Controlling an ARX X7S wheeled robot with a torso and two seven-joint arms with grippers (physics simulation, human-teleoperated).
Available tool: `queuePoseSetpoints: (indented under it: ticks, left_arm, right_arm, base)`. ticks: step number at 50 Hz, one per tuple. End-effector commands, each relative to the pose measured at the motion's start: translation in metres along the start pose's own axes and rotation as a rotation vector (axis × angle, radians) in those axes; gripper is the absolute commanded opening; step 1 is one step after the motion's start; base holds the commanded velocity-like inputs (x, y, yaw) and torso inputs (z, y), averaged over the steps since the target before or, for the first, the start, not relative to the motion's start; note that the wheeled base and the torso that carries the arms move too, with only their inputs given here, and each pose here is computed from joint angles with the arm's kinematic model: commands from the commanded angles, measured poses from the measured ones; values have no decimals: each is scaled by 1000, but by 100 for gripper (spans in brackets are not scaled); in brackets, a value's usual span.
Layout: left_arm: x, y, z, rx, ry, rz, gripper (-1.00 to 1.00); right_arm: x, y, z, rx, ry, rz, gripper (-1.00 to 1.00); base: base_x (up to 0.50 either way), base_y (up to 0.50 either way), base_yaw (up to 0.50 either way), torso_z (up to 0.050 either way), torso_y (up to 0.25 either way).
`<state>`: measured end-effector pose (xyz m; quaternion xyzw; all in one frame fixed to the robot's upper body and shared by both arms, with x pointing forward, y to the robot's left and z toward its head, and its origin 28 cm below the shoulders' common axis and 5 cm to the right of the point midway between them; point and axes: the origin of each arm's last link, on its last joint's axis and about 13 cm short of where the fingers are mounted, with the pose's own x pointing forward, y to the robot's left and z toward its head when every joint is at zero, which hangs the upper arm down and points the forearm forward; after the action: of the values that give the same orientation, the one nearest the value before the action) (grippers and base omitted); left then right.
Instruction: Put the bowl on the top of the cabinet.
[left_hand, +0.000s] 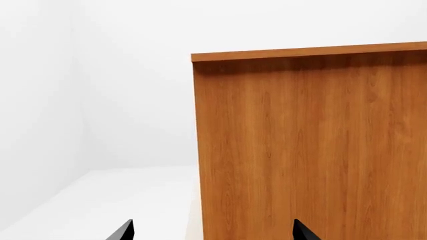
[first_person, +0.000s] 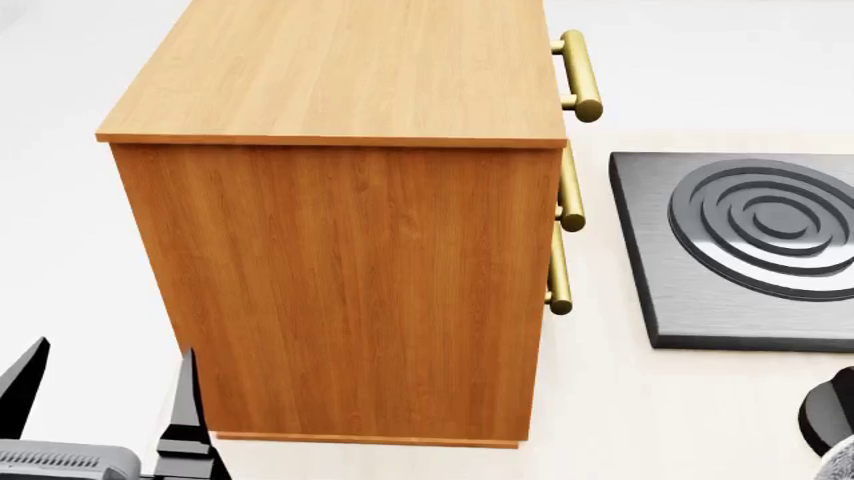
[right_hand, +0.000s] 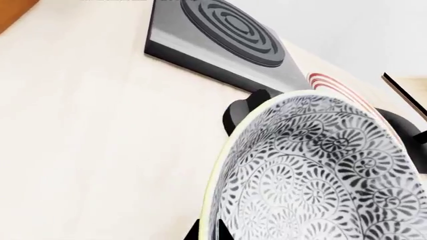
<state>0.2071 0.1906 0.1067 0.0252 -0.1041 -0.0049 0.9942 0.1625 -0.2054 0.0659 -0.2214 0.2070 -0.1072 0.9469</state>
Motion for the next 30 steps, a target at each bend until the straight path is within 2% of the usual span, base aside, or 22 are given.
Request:
queuePoseSetpoints:
  ticks: [1, 8, 17, 28, 30]
  left_arm:
    - [0, 0, 0, -1, 1, 2, 100]
    - [-1, 0, 0, -2, 1, 3, 100]
    - [-1, 1, -2, -2, 4, 4, 100]
    - [0, 1, -2, -2, 5, 6, 100]
    - [0, 1, -2, -2, 5, 6, 100]
  right_arm:
    - [-2, 1, 1, 2, -10, 15, -100]
    - [-7, -2, 11, 9, -42, 18, -100]
    - [-20, -8, 52, 24, -159, 45, -100]
    - [-44, -27, 130, 7, -303, 77, -100]
    - [-45, -28, 134, 2, -305, 82, -100]
  base:
    - [0, 0, 0, 0, 0]
    - [0, 0, 0, 0, 0]
    - [0, 0, 0, 0, 0]
    - [0, 0, 0, 0, 0]
    - [0, 0, 0, 0, 0]
